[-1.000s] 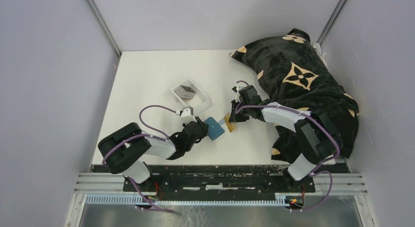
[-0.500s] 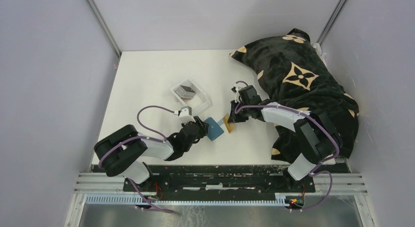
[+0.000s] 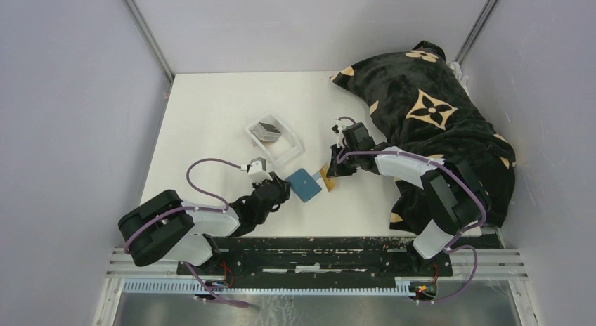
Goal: Put the credit cards into the card holder
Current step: Open the card holder at the center of the board.
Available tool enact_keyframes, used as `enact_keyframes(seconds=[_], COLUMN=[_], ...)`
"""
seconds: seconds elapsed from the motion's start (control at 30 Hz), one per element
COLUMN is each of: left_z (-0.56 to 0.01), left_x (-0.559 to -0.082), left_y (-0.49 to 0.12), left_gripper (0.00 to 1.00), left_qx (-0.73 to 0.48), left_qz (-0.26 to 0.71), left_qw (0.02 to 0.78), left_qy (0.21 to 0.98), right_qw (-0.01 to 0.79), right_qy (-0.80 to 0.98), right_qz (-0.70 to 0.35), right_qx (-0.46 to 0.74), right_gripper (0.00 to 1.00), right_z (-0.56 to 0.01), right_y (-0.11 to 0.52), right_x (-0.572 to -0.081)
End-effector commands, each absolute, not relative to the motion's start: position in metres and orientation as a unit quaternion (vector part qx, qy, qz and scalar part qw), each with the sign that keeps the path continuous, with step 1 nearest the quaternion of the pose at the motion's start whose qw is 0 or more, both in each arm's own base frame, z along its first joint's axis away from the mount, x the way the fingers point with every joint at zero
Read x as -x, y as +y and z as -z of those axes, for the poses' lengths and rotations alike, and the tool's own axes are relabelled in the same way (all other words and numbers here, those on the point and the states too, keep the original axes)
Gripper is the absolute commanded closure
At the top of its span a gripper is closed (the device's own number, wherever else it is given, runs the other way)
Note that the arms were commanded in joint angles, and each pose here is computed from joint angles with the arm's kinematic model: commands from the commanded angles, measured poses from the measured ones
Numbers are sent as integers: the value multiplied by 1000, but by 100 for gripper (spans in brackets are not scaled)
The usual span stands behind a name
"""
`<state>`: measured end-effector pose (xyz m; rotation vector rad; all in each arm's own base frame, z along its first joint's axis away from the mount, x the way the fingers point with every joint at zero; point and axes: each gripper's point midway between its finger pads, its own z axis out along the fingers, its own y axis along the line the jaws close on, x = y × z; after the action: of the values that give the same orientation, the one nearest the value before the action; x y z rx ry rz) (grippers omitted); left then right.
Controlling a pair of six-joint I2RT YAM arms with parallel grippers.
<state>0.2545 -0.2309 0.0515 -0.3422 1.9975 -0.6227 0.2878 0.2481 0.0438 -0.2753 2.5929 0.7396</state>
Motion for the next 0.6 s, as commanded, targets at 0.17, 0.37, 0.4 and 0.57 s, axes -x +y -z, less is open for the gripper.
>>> enact_keyframes(seconds=[0.17,0.37,0.4,0.57], left_z=[-25,-21,-19,-15], left_x=[-246,-251,-252,-255], left_y=[-212,-221,-222,-228], left_gripper=[88,89,89,89], left_qx=[169,161,159,152], left_qz=[208,201,200,193], left_qw=[480,476,475,472], left_qy=[835,841,842,847], right_qw=[251,248,247,241], right_qy=[916,913,913,912], right_qz=[-293,-304,-305,-310], right_qx=[109,113,113,115], right_gripper=[99,99,99,99], right_z=[-74,-76,-76,-73], right_y=[261,266,266,269], right_x=[-306,-305,-306,-305])
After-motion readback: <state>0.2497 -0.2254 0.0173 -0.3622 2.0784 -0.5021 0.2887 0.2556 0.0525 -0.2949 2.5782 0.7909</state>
